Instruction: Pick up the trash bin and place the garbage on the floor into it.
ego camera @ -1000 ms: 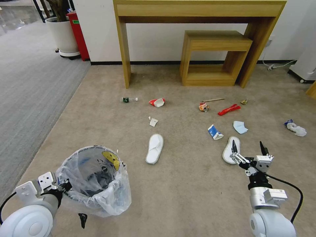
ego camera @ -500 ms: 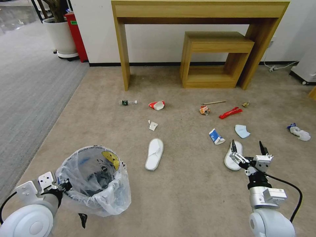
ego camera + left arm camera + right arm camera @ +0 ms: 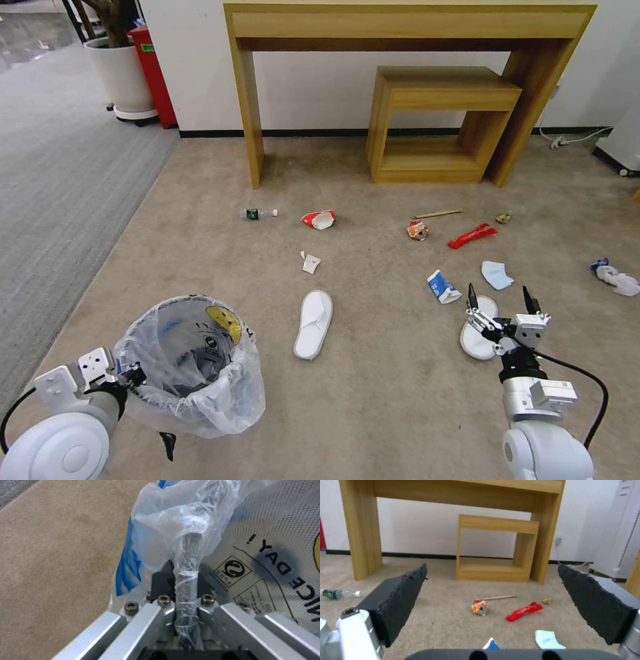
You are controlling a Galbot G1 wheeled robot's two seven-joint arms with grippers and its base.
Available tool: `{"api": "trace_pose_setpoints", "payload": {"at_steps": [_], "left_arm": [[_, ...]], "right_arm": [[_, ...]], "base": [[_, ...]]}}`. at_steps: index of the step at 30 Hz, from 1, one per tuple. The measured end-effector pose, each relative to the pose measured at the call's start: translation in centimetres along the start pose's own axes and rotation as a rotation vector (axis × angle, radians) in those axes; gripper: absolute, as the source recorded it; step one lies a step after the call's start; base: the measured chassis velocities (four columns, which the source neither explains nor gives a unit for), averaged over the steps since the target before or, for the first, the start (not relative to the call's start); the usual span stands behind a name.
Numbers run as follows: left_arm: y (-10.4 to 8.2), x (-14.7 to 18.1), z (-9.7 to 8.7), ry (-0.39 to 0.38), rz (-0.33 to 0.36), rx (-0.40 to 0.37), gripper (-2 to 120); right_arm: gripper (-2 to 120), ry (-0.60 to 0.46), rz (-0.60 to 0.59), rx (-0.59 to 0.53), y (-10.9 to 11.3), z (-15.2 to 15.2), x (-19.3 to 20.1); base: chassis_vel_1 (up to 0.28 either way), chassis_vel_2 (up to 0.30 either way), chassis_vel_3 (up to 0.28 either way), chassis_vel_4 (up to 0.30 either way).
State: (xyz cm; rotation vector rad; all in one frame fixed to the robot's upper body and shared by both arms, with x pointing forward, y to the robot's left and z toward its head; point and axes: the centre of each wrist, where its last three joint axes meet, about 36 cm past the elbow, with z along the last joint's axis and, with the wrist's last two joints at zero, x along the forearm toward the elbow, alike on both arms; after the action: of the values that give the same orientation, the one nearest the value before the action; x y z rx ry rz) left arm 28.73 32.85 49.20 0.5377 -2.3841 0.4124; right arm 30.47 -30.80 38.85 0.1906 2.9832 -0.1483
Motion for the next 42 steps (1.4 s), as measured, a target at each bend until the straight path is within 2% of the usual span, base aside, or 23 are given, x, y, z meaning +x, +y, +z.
{"api": "trace_pose_setpoints", "payload": {"at_steps": [42], "left_arm": [[0.19,0.02,0.23,-0.007,-0.016,-0.015,1]], "right_arm": [[100,-0.027,-0.002,-0.002,0.11,-0.32,-0.05]], "base": [[-0.017,0.014,0.013,-0.015]]}}
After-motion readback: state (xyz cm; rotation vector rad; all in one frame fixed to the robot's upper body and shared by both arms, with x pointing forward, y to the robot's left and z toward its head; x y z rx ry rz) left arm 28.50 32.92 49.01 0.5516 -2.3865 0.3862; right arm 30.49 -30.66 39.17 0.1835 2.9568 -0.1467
